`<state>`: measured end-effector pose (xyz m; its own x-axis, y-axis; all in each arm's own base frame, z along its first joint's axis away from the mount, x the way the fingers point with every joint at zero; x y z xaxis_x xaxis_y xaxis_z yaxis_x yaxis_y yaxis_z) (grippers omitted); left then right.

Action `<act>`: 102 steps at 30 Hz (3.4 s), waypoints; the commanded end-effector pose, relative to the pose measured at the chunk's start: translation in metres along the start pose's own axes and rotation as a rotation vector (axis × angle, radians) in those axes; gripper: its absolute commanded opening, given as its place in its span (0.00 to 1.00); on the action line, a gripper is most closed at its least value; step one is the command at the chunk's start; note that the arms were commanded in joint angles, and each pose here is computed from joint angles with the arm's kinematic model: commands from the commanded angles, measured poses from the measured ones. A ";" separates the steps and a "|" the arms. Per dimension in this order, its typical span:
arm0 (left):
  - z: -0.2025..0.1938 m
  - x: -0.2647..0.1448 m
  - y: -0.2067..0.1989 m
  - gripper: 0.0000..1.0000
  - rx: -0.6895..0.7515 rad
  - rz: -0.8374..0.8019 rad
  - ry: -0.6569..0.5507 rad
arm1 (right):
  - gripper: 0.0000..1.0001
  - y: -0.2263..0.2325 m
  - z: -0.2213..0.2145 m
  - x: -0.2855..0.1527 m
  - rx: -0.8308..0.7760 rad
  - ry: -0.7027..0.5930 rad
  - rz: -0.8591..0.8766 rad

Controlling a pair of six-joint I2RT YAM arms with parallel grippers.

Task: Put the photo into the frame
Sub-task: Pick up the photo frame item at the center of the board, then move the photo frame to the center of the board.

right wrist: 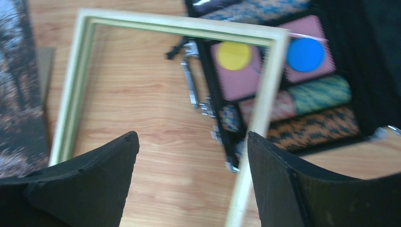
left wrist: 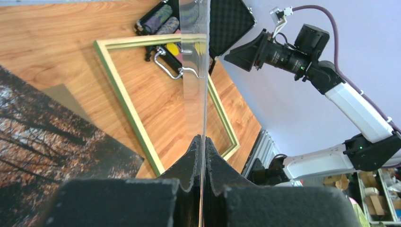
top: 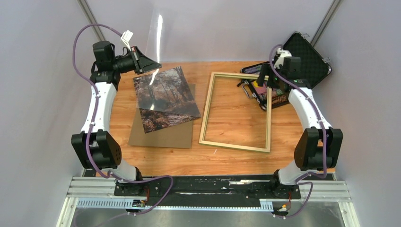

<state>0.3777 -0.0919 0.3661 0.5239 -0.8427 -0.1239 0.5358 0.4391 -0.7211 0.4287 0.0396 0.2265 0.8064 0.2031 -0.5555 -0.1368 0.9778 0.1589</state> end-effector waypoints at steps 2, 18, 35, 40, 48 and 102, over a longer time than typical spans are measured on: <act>0.004 0.006 -0.025 0.00 0.063 -0.064 -0.025 | 0.82 -0.052 0.004 -0.017 0.013 -0.049 -0.135; -0.018 0.015 -0.026 0.00 0.084 -0.084 -0.022 | 0.70 -0.088 -0.037 0.048 0.127 0.107 -0.154; -0.033 0.068 -0.015 0.00 -0.073 -0.187 -0.052 | 0.40 -0.096 -0.057 0.081 0.170 0.190 -0.149; -0.035 0.076 -0.008 0.00 -0.090 -0.191 -0.056 | 0.31 -0.097 -0.060 0.090 0.180 0.206 -0.141; -0.037 0.075 -0.008 0.00 -0.086 -0.215 -0.072 | 0.02 -0.092 -0.055 0.095 0.218 0.203 -0.108; -0.044 0.035 -0.017 0.00 0.081 -0.112 -0.116 | 0.00 0.078 -0.073 0.142 0.195 0.348 0.248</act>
<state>0.3634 -0.1456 0.3379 0.5131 -0.8579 0.0279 0.6119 0.3428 -0.7128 0.4742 0.1261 0.0821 0.4943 0.4084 -0.7674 -0.1427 0.9089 0.3918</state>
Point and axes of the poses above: each gripper's point midway between its finger pads, its own x axis out along the fingers, its own y axis along the line the jaws close on, z = x × y, the point moved 3 cm from there along -x, back along the fingers, and after that the axes turned 2 degrees about -x, right-handed, at the moved point
